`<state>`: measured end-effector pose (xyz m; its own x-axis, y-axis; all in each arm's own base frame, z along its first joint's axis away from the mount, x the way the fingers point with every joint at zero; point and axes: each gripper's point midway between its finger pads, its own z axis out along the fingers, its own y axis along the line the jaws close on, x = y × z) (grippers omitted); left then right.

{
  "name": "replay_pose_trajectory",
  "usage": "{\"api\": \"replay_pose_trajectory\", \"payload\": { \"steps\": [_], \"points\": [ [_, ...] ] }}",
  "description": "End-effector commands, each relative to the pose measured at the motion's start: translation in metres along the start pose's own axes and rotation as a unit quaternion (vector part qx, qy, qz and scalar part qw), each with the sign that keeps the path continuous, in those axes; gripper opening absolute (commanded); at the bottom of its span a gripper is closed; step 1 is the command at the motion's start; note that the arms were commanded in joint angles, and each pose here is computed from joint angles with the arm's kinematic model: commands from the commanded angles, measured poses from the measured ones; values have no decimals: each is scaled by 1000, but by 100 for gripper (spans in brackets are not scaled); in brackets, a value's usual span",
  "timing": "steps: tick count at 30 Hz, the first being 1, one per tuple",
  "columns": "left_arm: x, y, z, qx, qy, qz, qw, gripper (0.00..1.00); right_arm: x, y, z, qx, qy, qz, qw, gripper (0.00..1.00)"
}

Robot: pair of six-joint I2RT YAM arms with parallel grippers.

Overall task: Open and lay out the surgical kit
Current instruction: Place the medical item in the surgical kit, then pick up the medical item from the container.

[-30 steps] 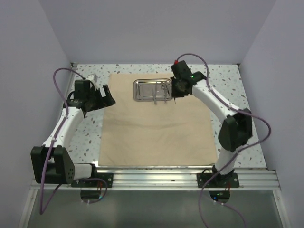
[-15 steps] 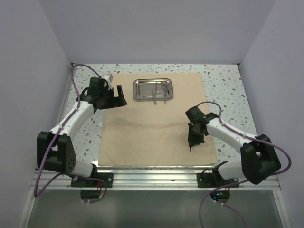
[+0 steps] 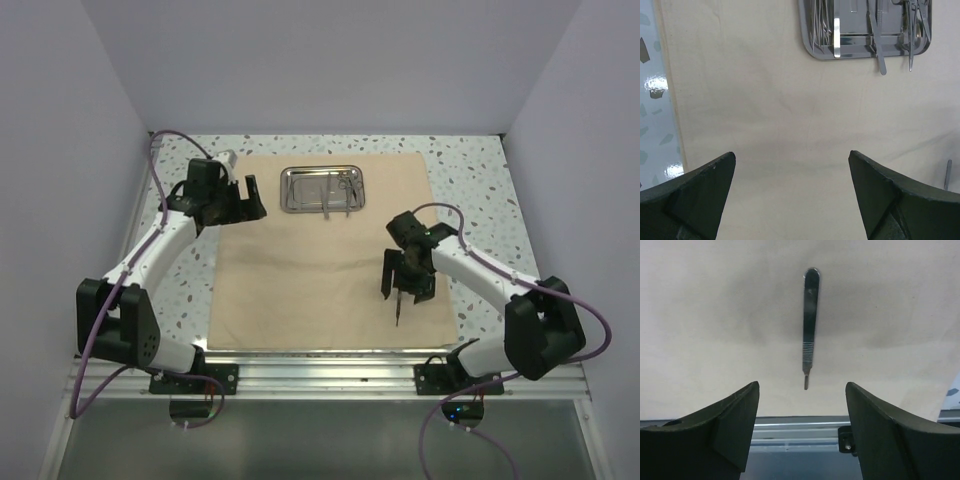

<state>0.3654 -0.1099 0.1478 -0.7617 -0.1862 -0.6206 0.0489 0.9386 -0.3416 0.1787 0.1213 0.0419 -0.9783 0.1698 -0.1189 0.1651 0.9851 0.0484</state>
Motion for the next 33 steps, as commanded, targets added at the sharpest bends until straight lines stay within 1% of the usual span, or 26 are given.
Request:
{"api": "replay_pose_trajectory", "payload": {
  "steps": [1,2,4,5,6,7,8,9,10,11,12,13,14,16,17,20,22,23,24,27,33],
  "points": [
    [-15,-6,-16,4,-35,12,999,100,-31,7,-55,-6,-62,-18,998,74],
    [-14,-5,-17,1,-36,12,999,100,-48,19,-75,-27,-91,-18,995,74],
    [-13,-4,-20,-2,-38,11,999,100,-67,37,-92,-55,-113,-26,992,73],
    [-12,-2,-21,-5,-36,12,999,100,-85,54,-110,-82,-139,-30,986,73],
    [-11,-2,-21,-6,-36,12,999,100,-99,66,-118,-101,-158,-40,982,73],
    [-10,-1,-23,-7,-36,11,999,100,-109,77,-111,-101,-151,-45,982,73],
    [-8,-1,-23,-9,-34,10,999,100,-120,85,-113,-106,-158,-48,981,72],
    [-6,1,-24,-11,-32,11,999,100,-140,101,-130,-125,-182,-58,973,72],
    [-4,2,-27,-14,-31,11,999,100,-149,111,-109,-114,-161,-67,978,71],
    [-2,5,-28,-21,-30,11,999,100,-159,121,-109,-118,-164,-73,977,71],
    [3,6,-29,-24,-25,8,999,100,-178,135,-122,-129,-182,-83,971,70],
    [7,8,-32,-26,-24,8,999,100,-187,144,-120,-130,-184,-90,970,70],
    [12,9,-35,-28,-20,7,999,100,-206,160,-113,-131,-187,-93,969,70],
    [22,13,-42,-33,-20,2,999,100,-220,174,-107,-132,-187,-106,968,69],
    [27,15,-44,-36,-17,2,999,100,-234,187,-95,-130,-185,-110,968,70],
    [46,23,-52,-47,-9,-3,999,100,-256,208,-75,-132,-184,-114,967,69],
    [55,27,-58,-53,-9,-5,999,99,-264,217,-65,-133,-183,-111,968,68],
    [59,29,-60,-59,-6,-6,998,99,-271,225,-70,-144,-193,-108,965,68],
    [61,30,-64,-60,-9,-5,998,99,-272,229,-54,-141,-184,-107,967,67],
    [67,33,-70,-65,-8,-5,998,100,-278,235,-43,-147,-187,-95,967,66],
    [71,34,-68,-66,-2,-4,998,100,-273,235,-12,-135,-171,-91,972,63]
  ]
}}
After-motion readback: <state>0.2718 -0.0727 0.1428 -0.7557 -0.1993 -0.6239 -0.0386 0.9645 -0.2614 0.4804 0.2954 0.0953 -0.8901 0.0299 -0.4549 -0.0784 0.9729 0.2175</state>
